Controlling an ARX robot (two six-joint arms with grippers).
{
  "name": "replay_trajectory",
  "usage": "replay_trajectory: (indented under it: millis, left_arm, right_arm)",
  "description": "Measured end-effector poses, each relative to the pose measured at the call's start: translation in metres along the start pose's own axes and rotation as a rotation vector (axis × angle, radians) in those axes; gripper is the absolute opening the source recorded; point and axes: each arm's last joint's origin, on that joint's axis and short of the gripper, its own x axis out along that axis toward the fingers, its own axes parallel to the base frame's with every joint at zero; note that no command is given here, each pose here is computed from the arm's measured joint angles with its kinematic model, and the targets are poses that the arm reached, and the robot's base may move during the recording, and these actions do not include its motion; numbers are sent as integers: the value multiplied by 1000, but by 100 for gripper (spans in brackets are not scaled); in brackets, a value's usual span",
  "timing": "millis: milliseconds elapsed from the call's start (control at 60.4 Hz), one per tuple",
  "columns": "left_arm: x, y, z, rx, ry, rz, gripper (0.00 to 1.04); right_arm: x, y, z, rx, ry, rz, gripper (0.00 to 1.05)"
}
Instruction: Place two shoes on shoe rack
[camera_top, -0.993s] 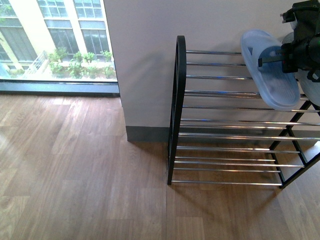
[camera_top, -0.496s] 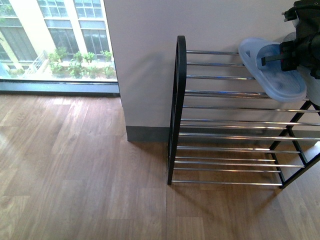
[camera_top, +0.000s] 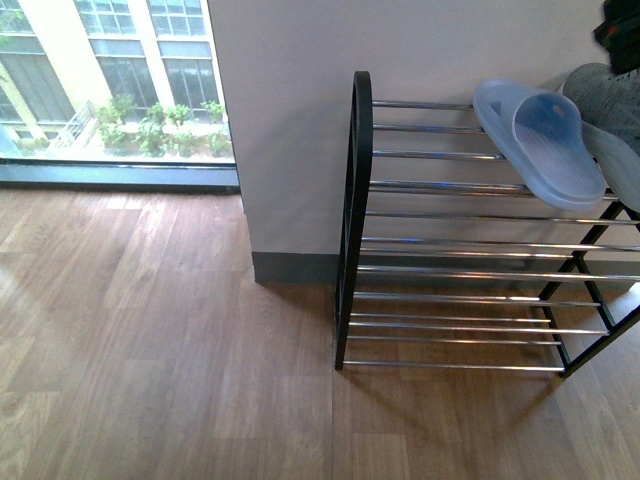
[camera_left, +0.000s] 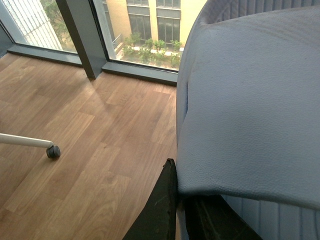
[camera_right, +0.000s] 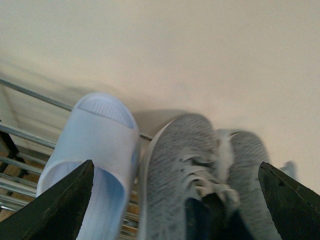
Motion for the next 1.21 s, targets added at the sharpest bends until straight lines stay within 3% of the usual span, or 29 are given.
replay_trajectory:
  millis: [215,381,1109,1208]
  left_arm:
    - [0,0,0,0,0,0,2]
    - [0,0,0,0,0,0,2]
    - [0,0,0,0,0,0,2]
    - [0,0,0,0,0,0,2]
  right_arm:
    - [-87,-39,22,-45,-87,-42,95]
    - [-148,-36,12,18,-93,-76,95]
    - [-154,-35,11,36,-99,-74,95]
    - [-157,-28,8,141,-266,10,84]
